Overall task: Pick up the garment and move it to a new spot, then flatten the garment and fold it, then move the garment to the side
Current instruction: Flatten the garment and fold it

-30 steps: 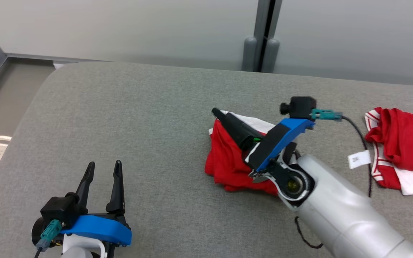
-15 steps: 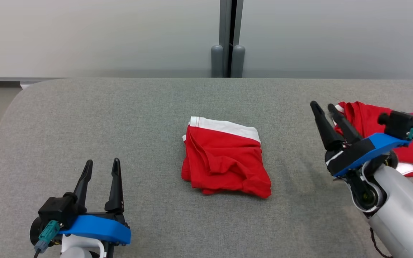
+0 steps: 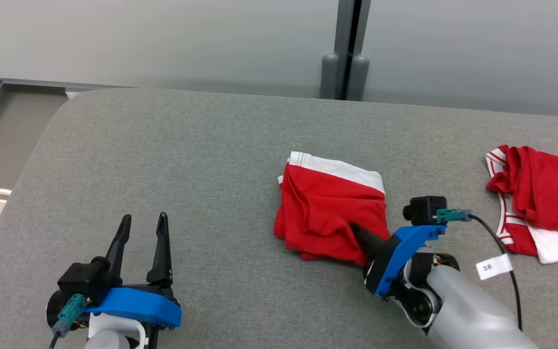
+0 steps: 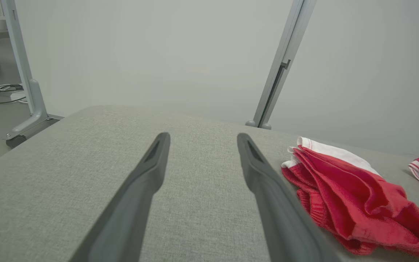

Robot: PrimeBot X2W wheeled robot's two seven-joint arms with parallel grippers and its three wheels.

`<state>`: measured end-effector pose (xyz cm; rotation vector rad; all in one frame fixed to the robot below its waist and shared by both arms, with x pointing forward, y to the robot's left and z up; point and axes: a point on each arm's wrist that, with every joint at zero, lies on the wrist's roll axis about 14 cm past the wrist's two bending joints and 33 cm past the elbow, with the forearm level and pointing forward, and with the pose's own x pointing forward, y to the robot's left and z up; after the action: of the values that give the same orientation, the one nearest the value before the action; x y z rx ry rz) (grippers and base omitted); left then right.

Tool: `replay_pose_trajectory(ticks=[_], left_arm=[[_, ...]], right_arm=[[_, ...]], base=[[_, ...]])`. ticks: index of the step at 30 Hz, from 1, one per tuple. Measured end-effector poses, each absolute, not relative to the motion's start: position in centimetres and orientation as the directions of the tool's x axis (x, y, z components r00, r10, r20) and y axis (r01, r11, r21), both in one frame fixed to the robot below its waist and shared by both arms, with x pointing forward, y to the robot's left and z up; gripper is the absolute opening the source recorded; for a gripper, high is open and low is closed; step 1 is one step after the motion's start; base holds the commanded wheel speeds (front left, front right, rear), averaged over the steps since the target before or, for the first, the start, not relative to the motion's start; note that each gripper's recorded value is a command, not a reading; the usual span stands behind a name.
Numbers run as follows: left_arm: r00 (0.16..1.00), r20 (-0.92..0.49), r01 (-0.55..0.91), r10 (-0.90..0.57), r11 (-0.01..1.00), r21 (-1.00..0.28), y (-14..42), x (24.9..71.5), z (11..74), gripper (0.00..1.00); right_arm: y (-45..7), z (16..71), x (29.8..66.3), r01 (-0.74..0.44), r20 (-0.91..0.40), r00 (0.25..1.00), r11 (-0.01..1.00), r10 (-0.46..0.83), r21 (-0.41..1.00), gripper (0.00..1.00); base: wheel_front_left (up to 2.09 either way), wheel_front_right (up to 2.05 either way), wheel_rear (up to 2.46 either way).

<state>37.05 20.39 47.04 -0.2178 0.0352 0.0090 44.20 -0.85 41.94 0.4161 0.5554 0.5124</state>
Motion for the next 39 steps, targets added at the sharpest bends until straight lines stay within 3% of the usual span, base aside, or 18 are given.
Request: replay_pose_trajectory(ticks=[7, 11, 16, 21, 23, 24, 25, 26, 27, 28, 31, 39], left_arm=[[0.998, -0.045, -0.061, 0.052, 0.975, -0.214, 21.9, 36.2, 46.8, 1.00], [0.997, -0.048, -0.061, 0.052, 0.974, -0.218, 21.9, 36.2, 46.7, 1.00], [0.999, -0.035, -0.041, 0.034, 0.976, -0.214, 21.3, 36.6, 47.1, 1.00], [1.000, -0.014, -0.014, 0.011, 0.977, -0.212, 20.6, 37.0, 47.6, 1.00], [1.000, -0.009, -0.001, -0.001, 0.977, -0.214, 20.2, 37.1, 47.8, 1.00], [1.000, -0.005, 0.003, -0.004, 0.977, -0.214, 20.1, 37.1, 47.9, 1.00], [1.000, -0.003, 0.008, -0.009, 0.977, -0.215, 19.9, 37.2, 47.9, 1.00], [1.000, 0.000, 0.015, -0.015, 0.976, -0.215, 19.7, 37.3, 48.0, 1.00], [1.000, 0.003, 0.022, -0.022, 0.976, -0.216, 19.5, 37.4, 48.1, 1.00], [1.000, 0.005, 0.031, -0.030, 0.976, -0.216, 19.2, 37.5, 48.1, 1.00], [0.999, 0.021, 0.050, -0.047, 0.975, -0.217, 18.6, 37.8, 48.6, 1.00], [0.993, 0.081, 0.100, -0.087, 0.979, -0.177, 17.6, 38.3, 50.6, 1.00]], right_arm=[[6.0, 41.3, 39.7, -0.469, -0.424, 0.538, 0.677, 0.729, 0.567, 0.00], [7.6, 41.4, 37.3, -0.540, -0.419, 0.465, 0.625, 0.779, 0.563, 0.00], [6.9, 44.4, 38.3, -0.589, -0.269, 0.559, 0.604, 0.784, 0.537, 0.00], [3.0, 47.5, 40.8, -0.586, -0.130, 0.690, 0.655, 0.712, 0.477, 0.00], [1.1, 48.8, 41.5, -0.583, -0.088, 0.727, 0.680, 0.681, 0.445, 0.05], [0.0, 49.5, 42.1, -0.576, -0.070, 0.749, 0.699, 0.659, 0.424, 0.09], [-1.3, 50.2, 42.6, -0.566, -0.049, 0.771, 0.719, 0.635, 0.403, 0.37], [-2.7, 51.1, 43.2, -0.557, -0.027, 0.793, 0.742, 0.609, 0.372, 0.47], [-4.1, 52.3, 43.9, -0.543, 0.007, 0.817, 0.765, 0.576, 0.348, 0.95], [-5.7, 53.8, 44.6, -0.522, 0.052, 0.842, 0.786, 0.537, 0.331, 1.00], [-9.3, 55.7, 44.5, -0.462, 0.123, 0.886, 0.841, 0.446, 0.282, 1.00], [-17.4, 54.9, 41.0, -0.222, 0.160, 0.968, 0.956, 0.193, 0.194, 1.00]], base=[[0.00, 0.00, 0.00], [0.00, 0.00, 0.00], [0.00, 0.00, 0.00], [0.00, 0.00, 0.00], [0.00, 0.00, 0.00], [0.00, 0.00, 0.00], [0.00, 0.00, 0.00], [0.00, 0.00, 0.00], [0.00, 0.00, 0.00], [0.00, 0.00, 0.00], [0.00, 0.00, 0.00], [0.00, 0.00, 0.00]])
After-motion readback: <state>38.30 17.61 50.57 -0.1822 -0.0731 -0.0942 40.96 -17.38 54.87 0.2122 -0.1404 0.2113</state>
